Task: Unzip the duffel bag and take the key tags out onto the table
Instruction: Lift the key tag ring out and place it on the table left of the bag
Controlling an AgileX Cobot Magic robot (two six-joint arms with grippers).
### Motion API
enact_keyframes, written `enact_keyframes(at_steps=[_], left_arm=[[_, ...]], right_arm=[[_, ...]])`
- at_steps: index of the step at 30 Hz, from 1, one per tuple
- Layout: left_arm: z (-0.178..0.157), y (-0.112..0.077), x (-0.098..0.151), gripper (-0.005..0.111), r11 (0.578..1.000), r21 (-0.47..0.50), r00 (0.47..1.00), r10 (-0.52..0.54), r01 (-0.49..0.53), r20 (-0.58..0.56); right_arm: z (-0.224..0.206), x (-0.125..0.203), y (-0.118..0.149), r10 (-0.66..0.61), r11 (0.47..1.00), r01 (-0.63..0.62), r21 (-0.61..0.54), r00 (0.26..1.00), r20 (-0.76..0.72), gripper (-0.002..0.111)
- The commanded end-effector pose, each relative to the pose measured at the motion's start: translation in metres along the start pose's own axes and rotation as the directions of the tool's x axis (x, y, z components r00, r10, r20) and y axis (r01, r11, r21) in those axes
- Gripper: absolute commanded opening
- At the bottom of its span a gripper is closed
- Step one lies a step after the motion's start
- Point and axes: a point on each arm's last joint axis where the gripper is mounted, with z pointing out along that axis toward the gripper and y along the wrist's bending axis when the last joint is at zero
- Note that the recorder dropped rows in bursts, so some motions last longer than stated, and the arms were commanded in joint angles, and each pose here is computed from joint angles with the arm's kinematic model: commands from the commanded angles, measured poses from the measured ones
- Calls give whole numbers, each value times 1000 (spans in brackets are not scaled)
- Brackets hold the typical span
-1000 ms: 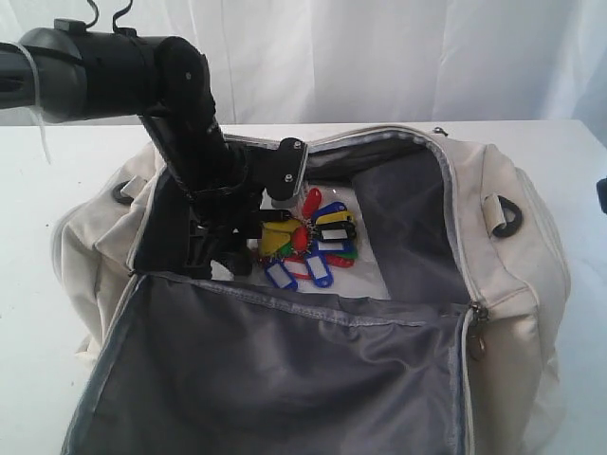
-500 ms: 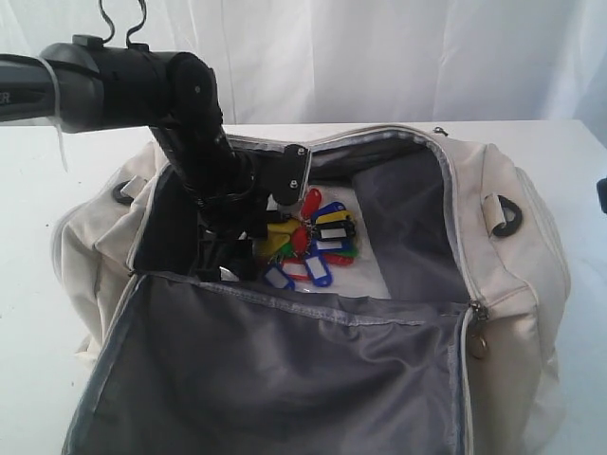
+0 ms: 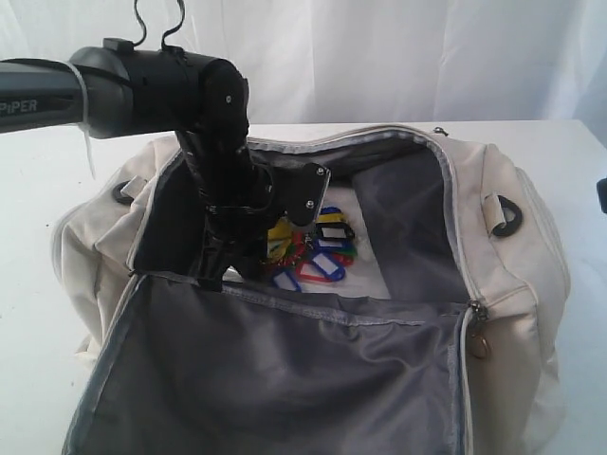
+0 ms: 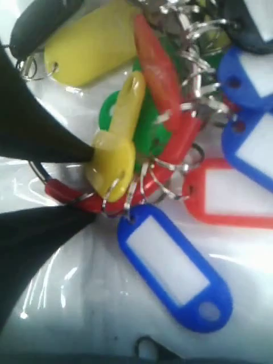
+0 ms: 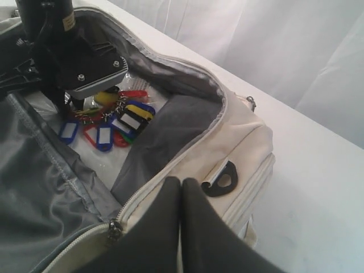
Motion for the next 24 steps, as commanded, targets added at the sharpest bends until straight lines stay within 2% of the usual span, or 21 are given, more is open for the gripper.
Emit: enact_keyframes(at_steps=[1, 7, 14, 20, 24], left_arm=[[-19, -5, -16, 0, 998, 5, 998, -55, 55, 20], [-83, -3, -20, 0, 984, -150, 993, -81, 94, 92], [-142, -16, -2, 0, 950, -235, 974, -176, 206, 141], [-184, -33, 35, 0, 921, -252, 954, -275, 296, 115], [-213, -43, 70, 0, 861, -288, 908, -402, 419, 119]], right_arm=[[-2, 0, 0, 5, 1000, -5, 5, 1000, 19, 0], [-2, 0, 0, 5, 1000, -5, 5, 1000, 19, 0], [-2, 0, 0, 5, 1000, -5, 5, 1000, 19, 0], [-2, 0, 0, 5, 1000, -5, 5, 1000, 19, 0], [-2, 0, 0, 5, 1000, -5, 5, 1000, 19, 0]])
